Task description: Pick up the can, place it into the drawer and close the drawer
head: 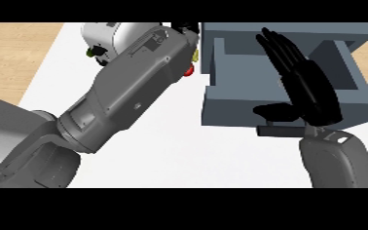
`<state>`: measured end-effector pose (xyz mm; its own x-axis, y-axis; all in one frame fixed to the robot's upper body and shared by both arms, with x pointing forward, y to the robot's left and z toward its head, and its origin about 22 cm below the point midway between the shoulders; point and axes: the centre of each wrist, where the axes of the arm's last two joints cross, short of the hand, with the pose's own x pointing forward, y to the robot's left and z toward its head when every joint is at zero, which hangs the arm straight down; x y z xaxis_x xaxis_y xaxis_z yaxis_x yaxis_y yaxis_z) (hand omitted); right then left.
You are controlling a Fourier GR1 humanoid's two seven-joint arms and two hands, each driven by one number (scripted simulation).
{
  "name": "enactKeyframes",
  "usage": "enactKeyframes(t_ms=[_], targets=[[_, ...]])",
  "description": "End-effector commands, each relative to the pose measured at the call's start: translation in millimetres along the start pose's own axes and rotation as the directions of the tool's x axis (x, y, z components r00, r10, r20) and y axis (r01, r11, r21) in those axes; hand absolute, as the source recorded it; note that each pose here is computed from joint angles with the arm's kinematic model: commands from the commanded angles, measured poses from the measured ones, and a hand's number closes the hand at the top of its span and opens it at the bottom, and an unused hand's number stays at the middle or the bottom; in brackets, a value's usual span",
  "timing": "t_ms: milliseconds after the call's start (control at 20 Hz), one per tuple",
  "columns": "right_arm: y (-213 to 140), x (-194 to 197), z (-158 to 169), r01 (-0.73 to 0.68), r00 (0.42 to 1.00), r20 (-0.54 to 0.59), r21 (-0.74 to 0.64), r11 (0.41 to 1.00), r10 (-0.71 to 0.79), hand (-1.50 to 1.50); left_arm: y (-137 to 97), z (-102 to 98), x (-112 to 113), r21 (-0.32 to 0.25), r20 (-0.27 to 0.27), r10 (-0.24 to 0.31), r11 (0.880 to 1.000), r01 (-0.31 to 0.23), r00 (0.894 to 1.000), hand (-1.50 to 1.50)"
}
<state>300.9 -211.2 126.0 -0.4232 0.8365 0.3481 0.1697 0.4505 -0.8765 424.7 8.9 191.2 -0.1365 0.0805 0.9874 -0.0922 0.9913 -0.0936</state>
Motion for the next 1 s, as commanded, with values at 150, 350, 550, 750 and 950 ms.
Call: enactKeyframes(t_ms=[150, 350, 550, 750, 950], targets=[[37, -10, -38, -0.153, 0.988, -0.012, 0.051, 0.987, 0.154, -1.50, 23, -5, 9, 0.030, 0.006, -0.001, 1.000, 0.001, 1.000, -1.50], [67, -19, -54, -0.196, 0.978, -0.056, 0.099, 0.976, 0.202, -1.50, 47, -8, 16, 0.033, -0.003, -0.003, 0.999, 0.004, 1.000, -1.50], [97, -43, -55, -0.230, 0.967, -0.088, 0.088, 0.969, 0.238, -1.50, 40, 0, 29, 0.034, 0.020, -0.020, 0.999, 0.019, 1.000, -1.50], [103, -68, -52, -0.295, 0.945, -0.120, 0.082, 0.952, 0.304, -1.50, 66, -1, 29, 0.035, 0.004, -0.024, 0.999, 0.023, 1.000, -1.50], [121, -64, -58, -0.314, 0.941, -0.112, 0.059, 0.948, 0.319, -1.50, 84, -4, 26, 0.053, 0.024, -0.029, 0.998, 0.028, 0.999, -1.50]])
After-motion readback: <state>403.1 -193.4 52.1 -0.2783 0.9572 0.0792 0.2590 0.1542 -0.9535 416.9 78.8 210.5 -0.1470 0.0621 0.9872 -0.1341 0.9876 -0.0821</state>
